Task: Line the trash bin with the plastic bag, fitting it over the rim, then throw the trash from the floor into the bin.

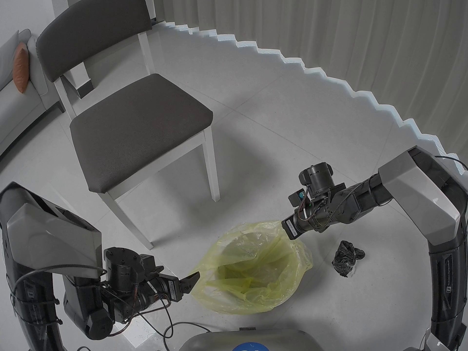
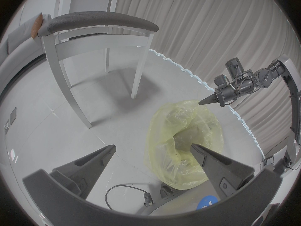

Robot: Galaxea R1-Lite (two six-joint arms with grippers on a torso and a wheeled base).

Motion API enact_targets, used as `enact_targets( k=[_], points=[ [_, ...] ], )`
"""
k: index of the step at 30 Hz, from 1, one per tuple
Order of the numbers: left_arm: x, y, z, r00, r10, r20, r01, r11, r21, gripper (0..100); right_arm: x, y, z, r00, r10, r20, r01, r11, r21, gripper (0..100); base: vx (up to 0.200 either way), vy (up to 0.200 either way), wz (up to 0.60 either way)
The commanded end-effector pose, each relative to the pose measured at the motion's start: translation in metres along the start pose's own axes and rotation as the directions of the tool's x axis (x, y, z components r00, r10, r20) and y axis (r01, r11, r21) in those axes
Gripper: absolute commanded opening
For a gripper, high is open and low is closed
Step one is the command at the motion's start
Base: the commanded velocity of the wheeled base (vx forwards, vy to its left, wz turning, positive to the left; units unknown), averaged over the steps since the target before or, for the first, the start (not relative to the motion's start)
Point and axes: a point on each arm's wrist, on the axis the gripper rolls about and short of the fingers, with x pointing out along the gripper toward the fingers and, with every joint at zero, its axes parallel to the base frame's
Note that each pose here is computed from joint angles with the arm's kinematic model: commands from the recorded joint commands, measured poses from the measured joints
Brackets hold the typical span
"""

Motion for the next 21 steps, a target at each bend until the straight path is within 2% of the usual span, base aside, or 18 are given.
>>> enact_targets(
  k=[1, 9, 14, 17, 21],
  points=[
    [0.001, 0.001, -0.003, 1.0, 0.003, -0.01, -0.003, 1.0, 0.0, 100, -0.006, 0.001, 0.009, 1.0, -0.005, 0.028, 0.005, 1.0, 0.013, 100, 0.0, 0.0, 0.0],
    [0.003, 0.0, -0.001, 1.0, -0.001, -0.002, 0.001, 1.0, 0.0, 100, -0.034, -0.002, 0.017, 0.998, -0.019, 0.057, 0.017, 0.999, 0.045, 100, 0.0, 0.0, 0.0],
    [0.004, 0.0, -0.001, 1.0, -0.004, -0.001, 0.004, 1.0, 0.0, 100, -0.049, 0.0, 0.0, 0.999, -0.044, -0.012, 0.044, 0.998, 0.042, 100, 0.0, 0.0, 0.0],
    [0.008, -0.001, 0.0, 1.0, -0.005, -0.003, 0.005, 1.0, 0.004, 100, -0.054, 0.004, -0.026, 0.99, -0.073, -0.121, 0.078, 0.996, 0.043, 100, 0.0, 0.0, 0.0],
    [0.009, -0.003, 0.0, 1.0, -0.01, 0.0, 0.01, 1.0, 0.01, 100, -0.053, 0.008, -0.045, 0.983, -0.062, -0.17, 0.073, 0.996, 0.054, 100, 0.0, 0.0, 0.0]
  ],
)
